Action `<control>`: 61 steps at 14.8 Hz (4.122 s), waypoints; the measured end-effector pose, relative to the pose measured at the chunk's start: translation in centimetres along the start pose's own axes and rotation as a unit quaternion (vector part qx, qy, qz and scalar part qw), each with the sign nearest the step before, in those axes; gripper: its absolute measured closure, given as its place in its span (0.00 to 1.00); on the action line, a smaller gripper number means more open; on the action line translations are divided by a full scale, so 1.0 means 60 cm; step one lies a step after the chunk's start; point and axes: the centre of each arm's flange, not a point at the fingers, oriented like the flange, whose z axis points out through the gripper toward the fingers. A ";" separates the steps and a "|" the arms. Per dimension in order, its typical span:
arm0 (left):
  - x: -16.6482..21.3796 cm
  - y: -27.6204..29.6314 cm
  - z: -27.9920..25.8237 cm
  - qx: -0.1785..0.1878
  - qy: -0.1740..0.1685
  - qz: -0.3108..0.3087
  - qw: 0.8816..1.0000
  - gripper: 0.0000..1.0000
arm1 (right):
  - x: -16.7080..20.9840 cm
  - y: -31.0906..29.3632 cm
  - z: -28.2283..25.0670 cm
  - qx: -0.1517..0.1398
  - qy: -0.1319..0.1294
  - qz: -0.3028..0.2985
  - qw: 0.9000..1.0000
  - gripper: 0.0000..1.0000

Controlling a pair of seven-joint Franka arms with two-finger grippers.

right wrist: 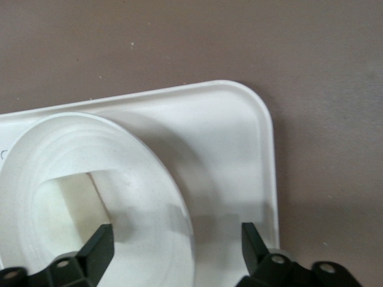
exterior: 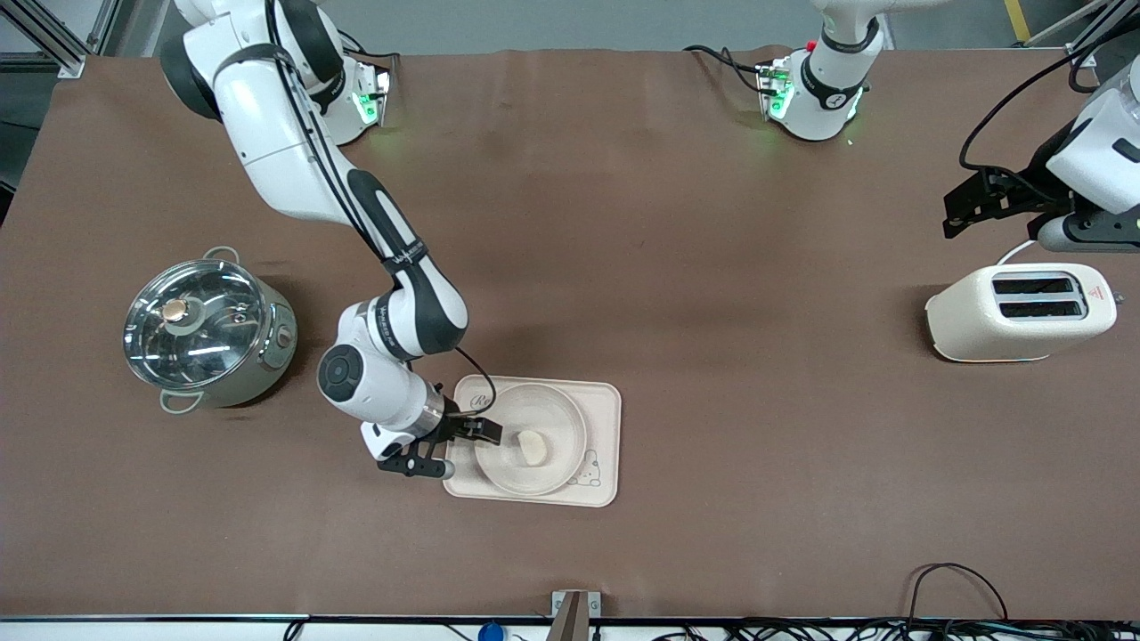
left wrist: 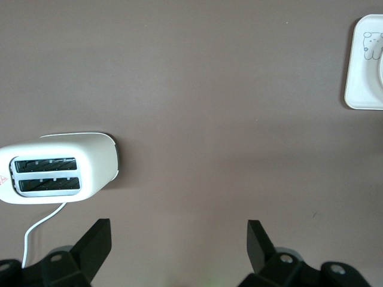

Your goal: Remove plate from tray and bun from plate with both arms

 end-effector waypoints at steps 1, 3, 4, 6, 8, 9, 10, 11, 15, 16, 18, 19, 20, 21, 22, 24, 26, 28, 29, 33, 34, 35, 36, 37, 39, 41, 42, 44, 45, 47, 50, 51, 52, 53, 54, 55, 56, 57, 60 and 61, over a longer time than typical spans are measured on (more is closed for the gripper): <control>0.000 0.000 0.000 0.000 0.000 0.000 1.000 0.00 | 0.002 0.000 0.005 0.000 0.000 0.000 1.000 0.24; 0.000 0.000 0.000 0.000 0.000 0.000 1.000 0.00 | 0.005 0.005 0.012 -0.002 -0.001 -0.001 1.000 0.45; 0.000 0.000 -0.001 0.000 0.001 0.000 1.000 0.00 | 0.005 0.009 0.017 -0.004 -0.001 -0.001 1.000 0.57; 0.000 0.000 -0.001 0.000 0.001 0.000 1.000 0.00 | 0.009 0.013 0.020 -0.003 0.009 -0.001 1.000 0.76; 0.000 0.000 -0.001 0.000 0.001 0.000 1.000 0.00 | 0.013 0.007 0.013 0.002 0.015 -0.003 1.000 0.91; 0.000 0.000 -0.002 0.000 0.001 0.000 1.000 0.00 | 0.016 0.004 0.007 0.003 0.012 -0.004 1.000 0.91; 0.000 0.000 -0.002 0.000 0.001 0.000 1.000 0.00 | 0.018 0.001 0.000 0.004 0.005 -0.004 1.000 0.91; 0.000 0.000 -0.002 0.000 0.001 0.000 1.000 0.00 | 0.020 -0.005 -0.010 0.007 0.000 -0.003 1.000 0.92; 0.000 0.001 -0.003 0.000 0.002 0.001 1.000 0.00 | 0.002 -0.048 -0.067 0.038 -0.031 -0.025 0.998 0.93; 0.000 0.001 -0.003 0.000 0.002 0.001 1.000 0.00 | -0.010 -0.051 -0.076 0.045 -0.033 -0.040 0.998 0.93; 0.000 0.001 -0.003 0.000 0.002 0.001 1.000 0.00 | -0.052 -0.035 -0.076 0.058 -0.023 -0.069 0.996 0.93; 0.000 0.001 -0.004 0.000 0.002 0.001 1.000 0.00 | -0.084 -0.023 -0.070 0.065 -0.027 -0.077 0.995 0.93; 0.000 0.001 -0.004 0.000 0.002 0.001 1.000 0.00 | -0.121 -0.011 -0.063 0.071 -0.036 -0.082 0.993 0.94; 0.000 0.001 -0.004 0.000 0.002 0.001 1.000 0.00 | -0.163 -0.003 -0.059 0.078 -0.042 -0.086 0.992 0.94; 0.000 0.001 -0.004 0.000 0.002 0.001 1.000 0.00 | -0.208 0.004 -0.054 0.084 -0.043 -0.090 0.991 0.94; 0.000 0.001 -0.004 0.000 0.002 0.001 1.000 0.00 | -0.297 0.022 -0.046 0.096 -0.038 -0.104 0.989 0.94; 0.000 0.001 -0.004 0.000 0.002 0.001 1.000 0.00 | -0.351 0.045 -0.038 0.096 -0.037 -0.113 0.988 0.94; 0.000 0.001 -0.003 0.000 0.002 0.001 1.000 0.00 | -0.368 0.062 -0.028 0.090 -0.045 -0.111 0.989 0.94; 0.000 0.001 -0.003 0.000 0.002 0.001 1.000 0.00 | -0.370 0.068 -0.024 0.089 -0.048 -0.109 0.989 0.89; 0.001 0.000 -0.002 0.000 0.001 0.001 1.000 0.00 | -0.366 0.080 -0.016 0.089 -0.051 -0.100 0.990 0.50; 0.002 0.000 -0.001 0.000 0.001 0.000 1.000 0.00 | -0.362 0.083 -0.019 0.089 -0.051 -0.098 0.990 0.41; 0.002 0.001 0.000 0.000 0.000 0.001 1.000 0.00 | -0.354 0.084 -0.028 0.091 -0.057 -0.095 0.990 0.31; 0.003 0.003 0.000 -0.001 0.002 0.002 1.000 0.00 | -0.341 0.084 -0.047 0.091 -0.072 -0.093 0.989 0.22; 0.006 0.008 0.002 -0.001 0.006 0.005 1.000 0.00 | -0.322 0.082 -0.083 0.090 -0.094 -0.090 0.987 0.10; 0.024 0.030 0.023 -0.005 0.010 0.016 1.000 0.00 | -0.273 0.082 -0.197 0.082 -0.123 -0.088 0.985 0.00; 0.055 0.075 0.071 -0.011 0.009 0.035 0.999 0.00 | -0.227 0.099 -0.342 0.065 -0.127 -0.093 0.985 0.00; 0.070 0.103 0.100 -0.017 0.005 0.037 0.999 0.00 | -0.207 0.115 -0.408 0.046 -0.113 -0.097 0.988 0.00; 0.098 0.172 0.166 -0.038 -0.005 0.024 0.999 0.00 | -0.169 0.165 -0.515 -0.006 -0.072 -0.110 0.991 0.00; 0.108 0.209 0.201 -0.045 -0.010 0.012 0.999 0.00 | -0.152 0.190 -0.554 -0.027 -0.053 -0.113 0.992 0.00; 0.120 0.297 0.269 -0.055 -0.010 -0.019 0.998 0.00 | -0.119 0.233 -0.618 -0.056 -0.020 -0.114 0.992 0.00; 0.116 0.421 0.361 -0.068 -0.011 -0.066 0.995 0.00 | -0.081 0.277 -0.713 -0.116 0.019 -0.110 0.987 0.00; 0.110 0.459 0.391 -0.071 -0.012 -0.079 0.994 0.00 | -0.074 0.293 -0.750 -0.124 0.024 -0.099 0.987 0.00; 0.102 0.496 0.423 -0.075 -0.013 -0.092 0.993 0.00 | -0.068 0.309 -0.790 -0.129 0.027 -0.087 0.988 0.00; 0.093 0.532 0.454 -0.079 -0.014 -0.107 0.991 0.00 | -0.066 0.326 -0.831 -0.131 0.027 -0.074 0.988 0.00; 0.082 0.567 0.485 -0.083 -0.016 -0.122 0.989 0.00 | -0.068 0.341 -0.863 -0.133 0.023 -0.065 0.989 0.00; 0.068 0.600 0.513 -0.086 -0.019 -0.136 0.987 0.00 | -0.071 0.353 -0.885 -0.134 0.016 -0.061 0.989 0.00; 0.052 0.631 0.539 -0.086 -0.023 -0.150 0.985 0.00 | -0.074 0.356 -0.898 -0.135 0.015 -0.061 0.989 0.00; 0.035 0.659 0.563 -0.083 -0.025 -0.163 0.983 0.00 | -0.076 0.350 -0.907 -0.137 0.018 -0.062 0.988 0.00; -0.019 0.731 0.628 -0.058 -0.016 -0.208 0.976 0.00 | -0.088 0.323 -0.918 -0.144 0.022 -0.072 0.987 0.00; -0.039 0.753 0.649 -0.051 -0.012 -0.220 0.974 0.00 | -0.091 0.316 -0.919 -0.146 0.021 -0.075 0.986 0.00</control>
